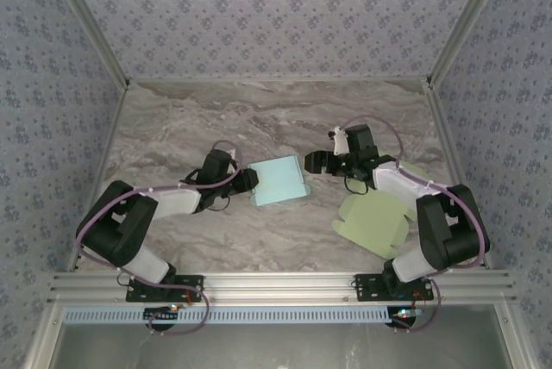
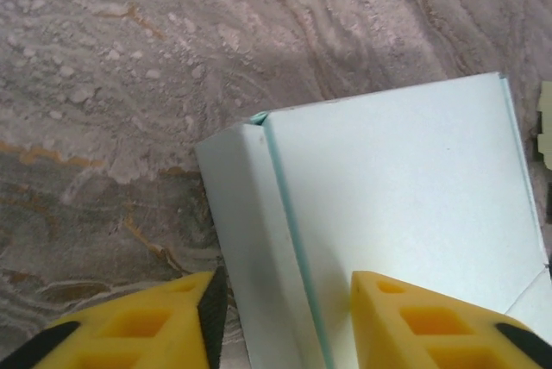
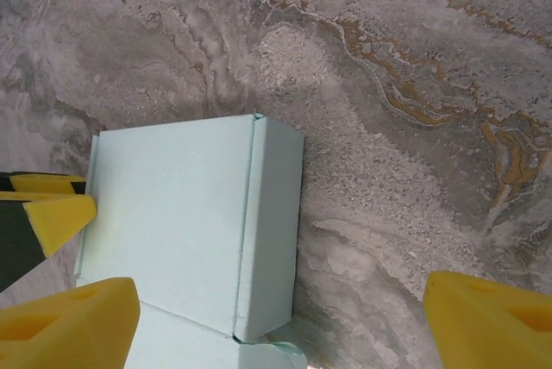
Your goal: Fold the paper box
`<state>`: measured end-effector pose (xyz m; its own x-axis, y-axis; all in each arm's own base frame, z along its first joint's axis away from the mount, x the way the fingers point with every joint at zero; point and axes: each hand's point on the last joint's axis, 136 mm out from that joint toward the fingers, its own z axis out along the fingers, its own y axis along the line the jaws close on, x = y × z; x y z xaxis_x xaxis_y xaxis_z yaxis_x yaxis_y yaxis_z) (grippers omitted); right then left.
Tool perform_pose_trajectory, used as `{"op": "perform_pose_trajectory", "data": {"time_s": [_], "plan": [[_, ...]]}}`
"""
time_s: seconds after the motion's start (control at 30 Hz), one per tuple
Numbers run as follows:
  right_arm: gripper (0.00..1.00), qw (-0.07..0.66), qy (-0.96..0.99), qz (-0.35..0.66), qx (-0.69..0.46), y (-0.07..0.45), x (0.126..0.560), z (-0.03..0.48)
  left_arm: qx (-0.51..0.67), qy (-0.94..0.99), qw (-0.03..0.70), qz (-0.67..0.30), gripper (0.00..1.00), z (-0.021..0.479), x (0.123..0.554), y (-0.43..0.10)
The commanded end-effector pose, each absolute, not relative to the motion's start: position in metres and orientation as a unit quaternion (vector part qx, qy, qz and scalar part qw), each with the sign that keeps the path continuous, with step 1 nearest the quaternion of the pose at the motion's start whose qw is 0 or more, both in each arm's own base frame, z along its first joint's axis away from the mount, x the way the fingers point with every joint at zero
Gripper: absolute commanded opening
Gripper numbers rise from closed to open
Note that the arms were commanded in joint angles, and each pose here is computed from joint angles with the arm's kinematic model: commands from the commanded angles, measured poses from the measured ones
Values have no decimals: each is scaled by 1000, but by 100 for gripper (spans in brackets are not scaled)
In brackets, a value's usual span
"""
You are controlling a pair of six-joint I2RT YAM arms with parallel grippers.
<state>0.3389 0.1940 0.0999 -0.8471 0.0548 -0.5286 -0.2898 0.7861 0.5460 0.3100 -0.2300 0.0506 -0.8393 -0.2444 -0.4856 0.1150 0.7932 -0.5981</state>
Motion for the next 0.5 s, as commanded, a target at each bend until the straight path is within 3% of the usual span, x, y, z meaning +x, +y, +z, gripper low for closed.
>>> {"op": "perform_pose_trajectory", "data": {"time_s": [0.0,0.2,0.47], "plan": [[89,250,904,343,-57,195,333,95,-31,897,303,-320,36,44,306,-222],[94,266,887,377,-5,190,333,97,-69,880,290,-371,28,30,306,-216],[92,163,853,496,19,228,322,89,-121,842,281,-444,18,13,307,-213]]}}
